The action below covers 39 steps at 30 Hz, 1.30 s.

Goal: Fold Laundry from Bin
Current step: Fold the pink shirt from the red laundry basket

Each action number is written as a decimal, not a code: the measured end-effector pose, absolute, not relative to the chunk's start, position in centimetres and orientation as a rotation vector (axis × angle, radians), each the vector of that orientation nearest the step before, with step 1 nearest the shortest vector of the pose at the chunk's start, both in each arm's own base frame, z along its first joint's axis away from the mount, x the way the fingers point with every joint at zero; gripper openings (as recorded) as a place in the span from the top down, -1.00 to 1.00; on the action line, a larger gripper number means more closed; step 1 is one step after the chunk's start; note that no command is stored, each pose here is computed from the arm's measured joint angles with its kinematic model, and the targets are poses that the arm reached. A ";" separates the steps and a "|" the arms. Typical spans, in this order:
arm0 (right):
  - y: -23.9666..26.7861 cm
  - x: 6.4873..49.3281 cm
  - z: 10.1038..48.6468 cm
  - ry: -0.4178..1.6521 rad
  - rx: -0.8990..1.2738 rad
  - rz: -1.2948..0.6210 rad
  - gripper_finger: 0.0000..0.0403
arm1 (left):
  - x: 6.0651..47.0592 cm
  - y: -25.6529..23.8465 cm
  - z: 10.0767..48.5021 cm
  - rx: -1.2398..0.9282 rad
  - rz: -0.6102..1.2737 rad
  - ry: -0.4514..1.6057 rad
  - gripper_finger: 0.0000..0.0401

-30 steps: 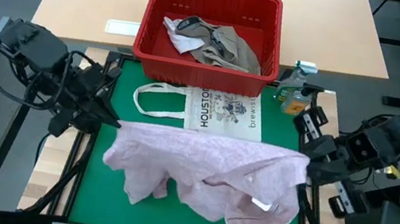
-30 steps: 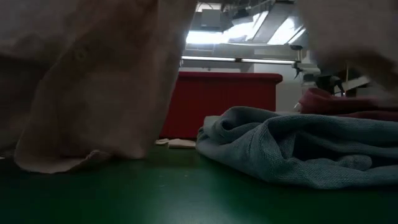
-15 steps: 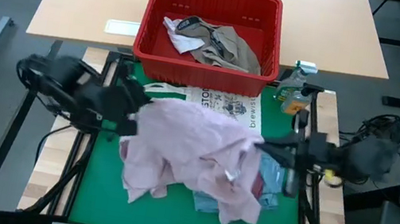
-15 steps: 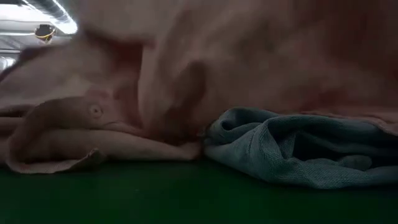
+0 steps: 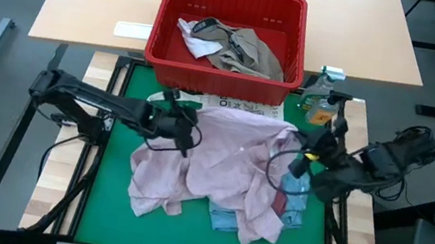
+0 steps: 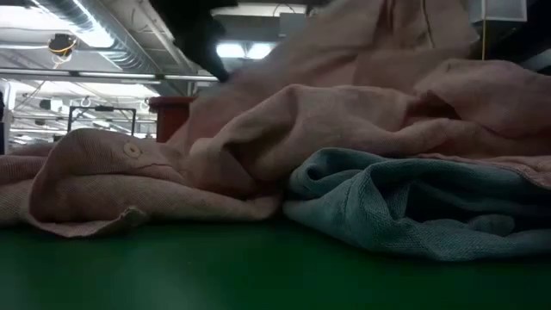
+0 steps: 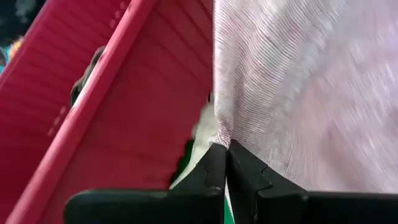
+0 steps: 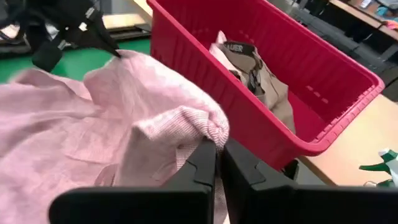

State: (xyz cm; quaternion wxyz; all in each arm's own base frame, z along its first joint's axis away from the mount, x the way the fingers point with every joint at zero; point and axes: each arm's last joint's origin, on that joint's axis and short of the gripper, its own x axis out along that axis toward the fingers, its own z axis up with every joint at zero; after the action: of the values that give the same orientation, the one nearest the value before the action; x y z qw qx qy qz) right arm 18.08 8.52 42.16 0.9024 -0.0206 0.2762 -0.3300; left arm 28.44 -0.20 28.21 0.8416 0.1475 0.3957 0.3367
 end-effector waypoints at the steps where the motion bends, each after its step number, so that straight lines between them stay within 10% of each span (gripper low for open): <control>1: 8.4 18.3 41.5 0.600 -0.066 -0.688 0.94 | 28.7 0.2 27.6 0.312 0.716 0.806 1.00; 13: 3.5 19.7 33.0 0.924 -0.156 -0.981 0.94 | 29.1 4.3 25.3 0.274 0.830 0.702 0.98; 24: -0.1 19.8 31.6 1.087 -0.072 -1.090 0.94 | 28.7 6.4 26.0 0.244 0.895 0.709 0.43; 39: -2.0 19.7 31.6 1.173 -0.087 -1.108 0.94 | 28.5 -2.9 26.7 -0.560 0.046 0.984 0.50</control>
State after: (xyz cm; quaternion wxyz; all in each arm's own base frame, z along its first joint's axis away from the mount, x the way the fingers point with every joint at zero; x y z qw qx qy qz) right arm 19.71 -2.04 31.59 0.6911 -0.0388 0.5248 -0.4955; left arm 28.52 -2.87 26.74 0.8436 -0.2653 0.4663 0.0217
